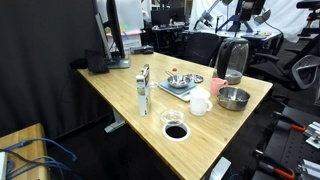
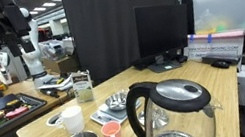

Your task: Put the lid on the jar on the table

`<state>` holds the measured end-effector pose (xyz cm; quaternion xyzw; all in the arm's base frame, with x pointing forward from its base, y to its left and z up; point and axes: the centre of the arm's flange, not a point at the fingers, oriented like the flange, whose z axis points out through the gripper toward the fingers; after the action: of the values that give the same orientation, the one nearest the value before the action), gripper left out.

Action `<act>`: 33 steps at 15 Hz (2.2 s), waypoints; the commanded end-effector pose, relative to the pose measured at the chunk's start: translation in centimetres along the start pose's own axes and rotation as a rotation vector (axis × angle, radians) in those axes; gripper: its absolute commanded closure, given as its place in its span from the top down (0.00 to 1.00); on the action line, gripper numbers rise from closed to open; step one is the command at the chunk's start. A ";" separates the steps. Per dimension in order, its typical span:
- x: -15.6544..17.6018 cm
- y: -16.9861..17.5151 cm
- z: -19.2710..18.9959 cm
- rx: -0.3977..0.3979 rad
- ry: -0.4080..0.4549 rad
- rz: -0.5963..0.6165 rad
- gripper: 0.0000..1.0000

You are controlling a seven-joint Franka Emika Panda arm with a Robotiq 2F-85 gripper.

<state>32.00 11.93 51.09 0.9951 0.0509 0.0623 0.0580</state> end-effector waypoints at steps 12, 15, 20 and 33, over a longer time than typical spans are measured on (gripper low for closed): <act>-1.3 -16.7 4.8 0.114 -0.106 -0.255 1.00; -2.8 -15.7 4.9 0.086 -0.096 -0.247 1.00; -2.8 -15.3 4.3 0.091 -0.085 -0.236 1.00; 7.0 -20.1 12.0 0.084 -0.053 -0.109 1.00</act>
<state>35.05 29.18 38.66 0.9923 0.1194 0.0311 0.0089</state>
